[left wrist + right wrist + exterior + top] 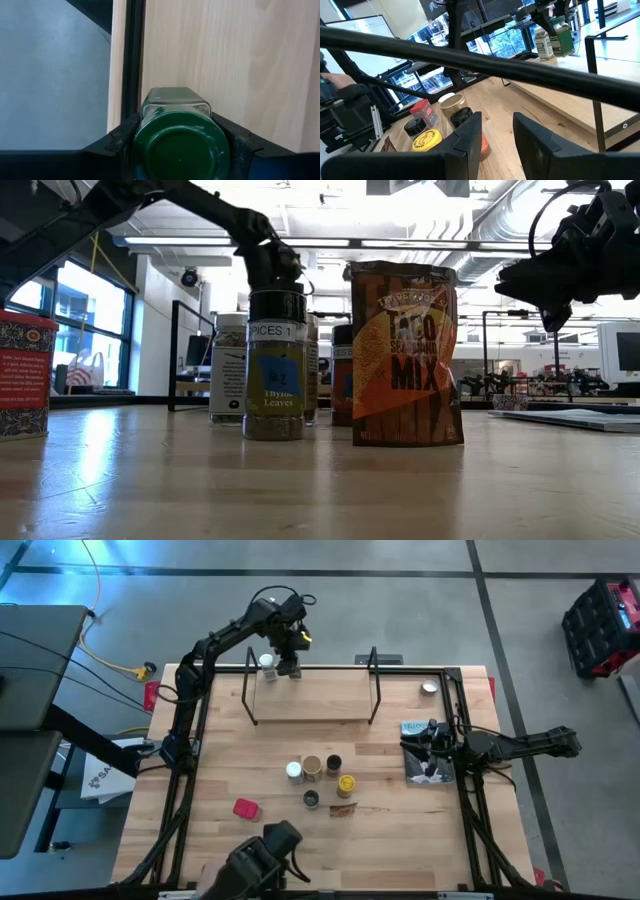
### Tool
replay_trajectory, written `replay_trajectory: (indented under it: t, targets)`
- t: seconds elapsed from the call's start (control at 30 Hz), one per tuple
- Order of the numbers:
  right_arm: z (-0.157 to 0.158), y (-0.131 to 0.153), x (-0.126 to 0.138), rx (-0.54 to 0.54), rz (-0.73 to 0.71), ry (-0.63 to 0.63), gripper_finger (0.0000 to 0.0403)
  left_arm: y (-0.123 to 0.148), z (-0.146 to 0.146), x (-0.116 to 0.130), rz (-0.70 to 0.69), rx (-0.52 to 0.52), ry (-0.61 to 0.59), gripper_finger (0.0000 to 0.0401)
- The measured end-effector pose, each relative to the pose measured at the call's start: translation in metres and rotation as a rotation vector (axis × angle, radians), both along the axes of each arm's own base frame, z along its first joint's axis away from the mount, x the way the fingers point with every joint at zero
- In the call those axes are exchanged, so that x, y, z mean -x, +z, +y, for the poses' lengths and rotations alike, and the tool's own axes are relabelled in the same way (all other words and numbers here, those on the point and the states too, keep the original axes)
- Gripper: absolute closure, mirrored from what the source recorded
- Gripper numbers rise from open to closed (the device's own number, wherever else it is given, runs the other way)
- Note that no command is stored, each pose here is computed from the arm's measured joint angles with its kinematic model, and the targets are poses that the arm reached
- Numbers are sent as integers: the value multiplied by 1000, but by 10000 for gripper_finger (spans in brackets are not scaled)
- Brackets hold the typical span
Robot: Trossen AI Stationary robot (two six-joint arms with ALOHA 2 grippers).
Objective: Shelf spices
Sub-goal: Put the green seasoning bottle on the shelf
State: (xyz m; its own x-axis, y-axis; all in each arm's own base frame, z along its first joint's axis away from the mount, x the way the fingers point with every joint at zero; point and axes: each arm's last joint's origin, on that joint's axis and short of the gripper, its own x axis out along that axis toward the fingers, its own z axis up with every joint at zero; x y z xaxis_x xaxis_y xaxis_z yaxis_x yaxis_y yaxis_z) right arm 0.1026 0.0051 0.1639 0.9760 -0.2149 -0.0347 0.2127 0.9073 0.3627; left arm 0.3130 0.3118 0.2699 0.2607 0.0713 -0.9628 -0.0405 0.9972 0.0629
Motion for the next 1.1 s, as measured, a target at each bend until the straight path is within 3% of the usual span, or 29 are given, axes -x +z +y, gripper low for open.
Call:
replay_trajectory:
  t: [0.5, 1.1]
  targets:
    - [0, 0, 0, 0, -1, -4, 298, -5, 3, 2, 19, -6, -77, 199]
    - [0, 0, 0, -8, -3, -5, 298, -16, 15, 10, 46, 34, 23, 197]
